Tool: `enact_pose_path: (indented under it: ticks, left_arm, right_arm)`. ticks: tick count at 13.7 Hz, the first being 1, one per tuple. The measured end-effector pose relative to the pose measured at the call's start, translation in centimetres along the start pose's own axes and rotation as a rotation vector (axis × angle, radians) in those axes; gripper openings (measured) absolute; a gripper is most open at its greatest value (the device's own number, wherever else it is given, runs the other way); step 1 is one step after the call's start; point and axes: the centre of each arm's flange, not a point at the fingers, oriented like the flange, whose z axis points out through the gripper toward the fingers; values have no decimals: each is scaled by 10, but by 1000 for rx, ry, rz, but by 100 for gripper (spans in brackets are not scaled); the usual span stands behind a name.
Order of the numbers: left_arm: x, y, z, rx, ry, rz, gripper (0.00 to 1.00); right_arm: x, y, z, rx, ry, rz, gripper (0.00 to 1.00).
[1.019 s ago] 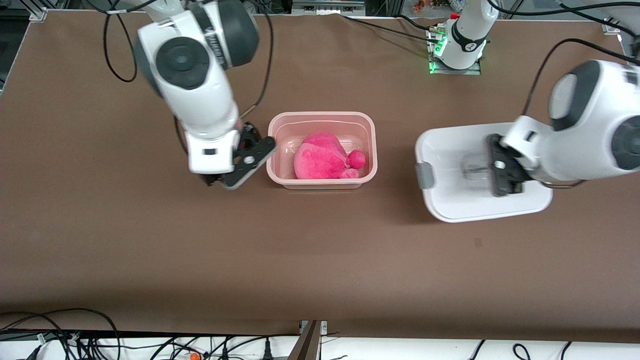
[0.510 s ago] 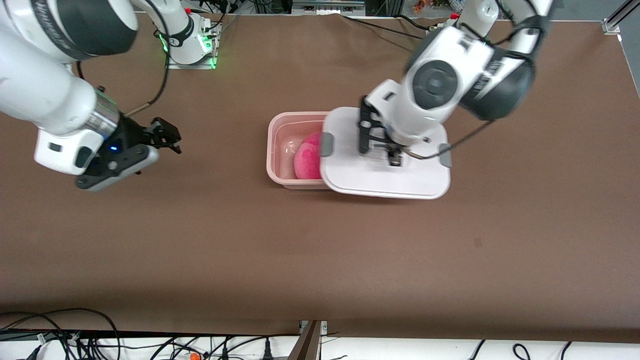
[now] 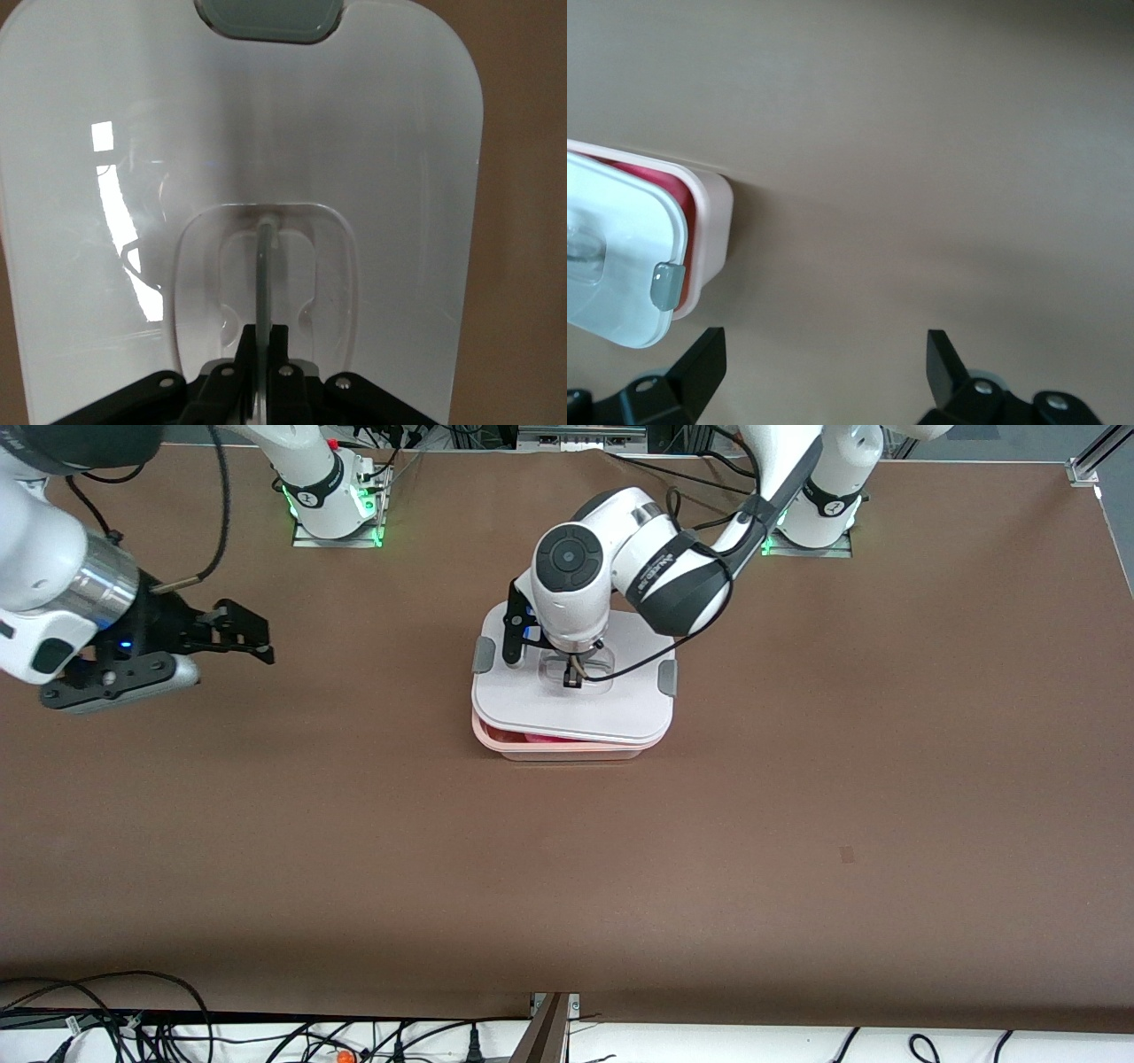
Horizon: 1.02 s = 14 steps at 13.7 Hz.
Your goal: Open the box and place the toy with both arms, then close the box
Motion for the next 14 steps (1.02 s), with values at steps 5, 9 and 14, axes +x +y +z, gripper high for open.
enact_pose_path:
  ticks: [5, 9, 14]
  left_arm:
    - [-1, -8, 2, 8, 2, -48, 7]
    - [0, -15, 8, 8, 8, -91, 7]
    - [1, -22, 15, 3, 8, -133, 7]
  right_arm:
    - [-1, 20, 3, -5, -8, 30, 100]
    - [-2, 21, 4, -24, -19, 29, 100]
    - [-15, 36, -4, -27, -41, 55, 100]
